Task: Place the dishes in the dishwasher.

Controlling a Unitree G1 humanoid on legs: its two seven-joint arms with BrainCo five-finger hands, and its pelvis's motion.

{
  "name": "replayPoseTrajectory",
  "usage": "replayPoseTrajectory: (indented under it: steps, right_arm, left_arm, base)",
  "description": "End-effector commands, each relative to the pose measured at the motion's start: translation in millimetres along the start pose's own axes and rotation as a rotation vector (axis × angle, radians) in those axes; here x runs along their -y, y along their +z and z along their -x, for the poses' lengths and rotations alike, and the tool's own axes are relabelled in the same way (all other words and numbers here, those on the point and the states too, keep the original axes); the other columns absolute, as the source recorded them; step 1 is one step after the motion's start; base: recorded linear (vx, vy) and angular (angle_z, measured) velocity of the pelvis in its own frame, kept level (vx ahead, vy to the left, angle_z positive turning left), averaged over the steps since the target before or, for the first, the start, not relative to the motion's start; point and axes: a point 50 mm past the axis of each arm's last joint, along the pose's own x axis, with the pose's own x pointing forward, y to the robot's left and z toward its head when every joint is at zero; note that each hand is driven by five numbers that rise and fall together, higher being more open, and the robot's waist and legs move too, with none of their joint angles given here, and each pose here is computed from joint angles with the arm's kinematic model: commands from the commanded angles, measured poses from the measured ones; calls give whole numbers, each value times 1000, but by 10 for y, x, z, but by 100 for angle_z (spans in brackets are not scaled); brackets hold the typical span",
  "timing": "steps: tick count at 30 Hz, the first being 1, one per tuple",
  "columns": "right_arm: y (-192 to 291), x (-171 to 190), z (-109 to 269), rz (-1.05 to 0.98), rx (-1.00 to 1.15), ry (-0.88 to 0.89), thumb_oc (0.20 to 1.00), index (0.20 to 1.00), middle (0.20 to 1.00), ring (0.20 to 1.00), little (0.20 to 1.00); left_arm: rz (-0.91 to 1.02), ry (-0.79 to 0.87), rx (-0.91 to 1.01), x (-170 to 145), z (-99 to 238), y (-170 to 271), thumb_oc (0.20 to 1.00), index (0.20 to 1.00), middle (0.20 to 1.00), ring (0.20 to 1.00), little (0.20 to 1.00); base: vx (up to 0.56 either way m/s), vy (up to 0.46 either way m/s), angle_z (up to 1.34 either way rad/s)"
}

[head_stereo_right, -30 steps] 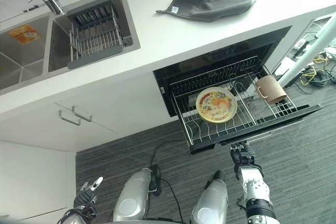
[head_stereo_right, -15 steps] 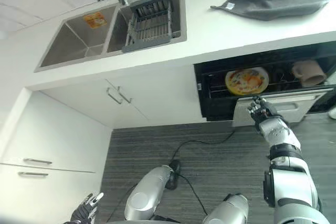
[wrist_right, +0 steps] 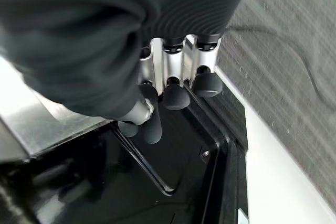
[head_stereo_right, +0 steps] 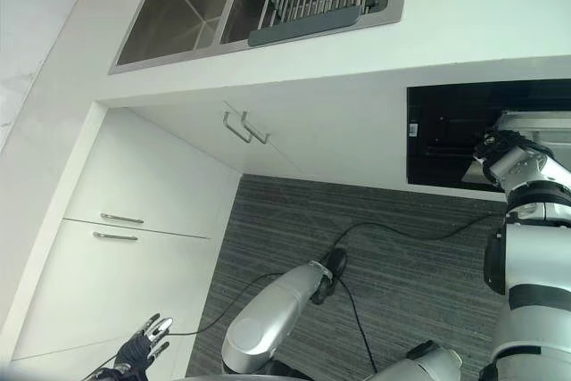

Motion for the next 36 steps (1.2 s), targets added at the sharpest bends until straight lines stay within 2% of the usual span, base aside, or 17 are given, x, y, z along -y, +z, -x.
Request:
replayPoseTrajectory:
  steps: [1, 7, 10, 15, 19, 21, 22, 24, 26, 27, 32, 36]
  right_arm:
    - [1308, -265, 559, -75, 495, 160, 200, 200, 200, 200, 200]
    - [1440, -202, 638, -27, 551, 166, 200, 200, 200, 200, 200]
    - [1341, -273, 600, 26, 569, 234, 200, 200, 200, 200, 200]
    - [792, -277, 390, 65, 573, 265, 200, 200, 200, 200, 200]
    - [125, -275, 262, 107, 514, 340, 200, 200, 200, 200, 200]
    - [-171, -314, 260, 137, 481, 386, 824, 824, 824, 824, 824]
    - [-431, -330, 278, 144, 449, 425, 1000, 1000, 1000, 1000, 1000]
    - [-642, -351, 301, 161, 424, 454, 1000, 1000, 1000, 1000, 1000]
    - [-1174, -323, 352, 235, 314, 500, 1000, 1000, 1000, 1000, 1000]
    - [-1232, -319, 358, 255, 299, 504, 1000, 1000, 1000, 1000, 1000]
    - [-2005, 8, 414, 342, 59, 513, 1000, 1000, 1000, 1000, 1000]
    - [-2490, 217, 519, 309, -104, 519, 1000, 1000, 1000, 1000, 1000]
  left_arm:
    - [-119, 24, 19, -235, 64, 176, 1000, 1000, 1000, 1000, 1000]
    - [-154, -11, 50, -252, 106, 208, 1000, 1000, 1000, 1000, 1000]
    - [-134, -28, 90, -241, 97, 289, 1000, 1000, 1000, 1000, 1000]
    - [-132, -61, 159, -177, 73, 416, 1000, 1000, 1000, 1000, 1000]
    - [-140, -67, 228, -150, 62, 554, 1000, 1000, 1000, 1000, 1000]
    - [-132, -59, 260, -133, 42, 628, 1000, 1000, 1000, 1000, 1000]
    - [-114, -53, 288, -98, 19, 684, 1000, 1000, 1000, 1000, 1000]
    - [-98, -47, 307, -75, -2, 723, 1000, 1000, 1000, 1000, 1000]
    - [-60, -34, 351, 28, -44, 809, 1000, 1000, 1000, 1000, 1000]
    - [-57, -36, 354, 36, -44, 811, 1000, 1000, 1000, 1000, 1000]
    - [-46, -171, 356, 197, -102, 889, 1000, 1000, 1000, 1000, 1000]
    - [-95, -181, 344, 261, -156, 898, 1000, 1000, 1000, 1000, 1000]
  base:
    - [65, -76, -3]
    - [16, -46, -3]
    - [-83, -30, -19]
    - [-102, -44, -22]
    - [-151, -65, -16]
    - [-124, -81, -22]
    - [-128, -48, -27]
    - [-121, -5, -29]
    - [-128, 113, -21]
    - [-57, 148, -35]
    - [-18, 224, -18]
    - [36, 240, 1]
